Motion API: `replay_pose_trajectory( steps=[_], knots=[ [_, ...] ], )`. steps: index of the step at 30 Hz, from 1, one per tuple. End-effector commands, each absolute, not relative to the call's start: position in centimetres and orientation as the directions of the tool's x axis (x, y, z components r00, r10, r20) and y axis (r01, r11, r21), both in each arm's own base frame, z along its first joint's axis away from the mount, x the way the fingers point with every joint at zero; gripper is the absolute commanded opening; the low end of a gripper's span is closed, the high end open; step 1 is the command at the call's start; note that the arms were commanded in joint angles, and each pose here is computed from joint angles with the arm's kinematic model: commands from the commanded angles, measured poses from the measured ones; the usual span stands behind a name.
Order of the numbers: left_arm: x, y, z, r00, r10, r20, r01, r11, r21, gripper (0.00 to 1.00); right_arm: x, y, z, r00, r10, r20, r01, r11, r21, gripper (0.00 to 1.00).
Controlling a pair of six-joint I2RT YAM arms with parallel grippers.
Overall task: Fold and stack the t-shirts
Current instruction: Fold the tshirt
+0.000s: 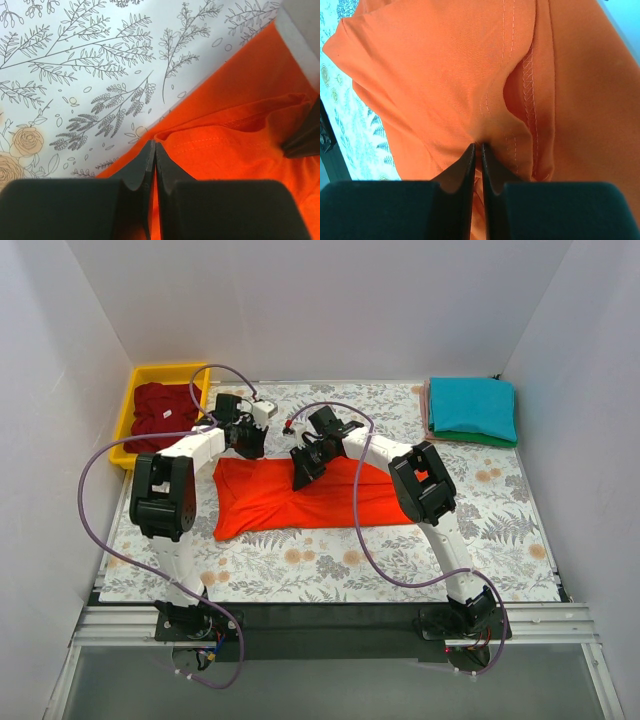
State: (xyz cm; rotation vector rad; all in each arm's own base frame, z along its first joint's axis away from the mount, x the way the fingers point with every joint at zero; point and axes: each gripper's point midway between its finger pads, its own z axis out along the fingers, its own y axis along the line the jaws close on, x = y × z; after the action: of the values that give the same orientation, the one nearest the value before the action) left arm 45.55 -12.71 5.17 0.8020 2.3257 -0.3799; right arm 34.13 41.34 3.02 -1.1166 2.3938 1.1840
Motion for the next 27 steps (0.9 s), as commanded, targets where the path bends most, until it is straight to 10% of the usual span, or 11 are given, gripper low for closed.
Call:
replay_pose_trajectory(
  steps=[1, 9, 27],
  knots=[
    [45.7, -13.1, 9.8, -0.518, 0.438, -0.735, 0.654, 0.757, -0.01, 0.0, 34.3, 40.7, 2.7, -0.675, -0.535, -0.508, -0.733, 0.405, 0.547, 0.16],
    [46.1, -13.5, 7.5, -0.582, 0.429, -0.691, 0.647, 0.759, -0.074, 0.47, 34.3, 40.6, 3.0, -0.673, -0.534, -0.513, -0.735, 0.407, 0.542, 0.15],
    [45.4, -13.8, 5.4, -0.622, 0.436, -0.65, 0.652, 0.748, -0.122, 0.34, 34.3, 40.4, 2.4, -0.68, -0.535, -0.501, -0.728, 0.412, 0.549, 0.15]
  ],
)
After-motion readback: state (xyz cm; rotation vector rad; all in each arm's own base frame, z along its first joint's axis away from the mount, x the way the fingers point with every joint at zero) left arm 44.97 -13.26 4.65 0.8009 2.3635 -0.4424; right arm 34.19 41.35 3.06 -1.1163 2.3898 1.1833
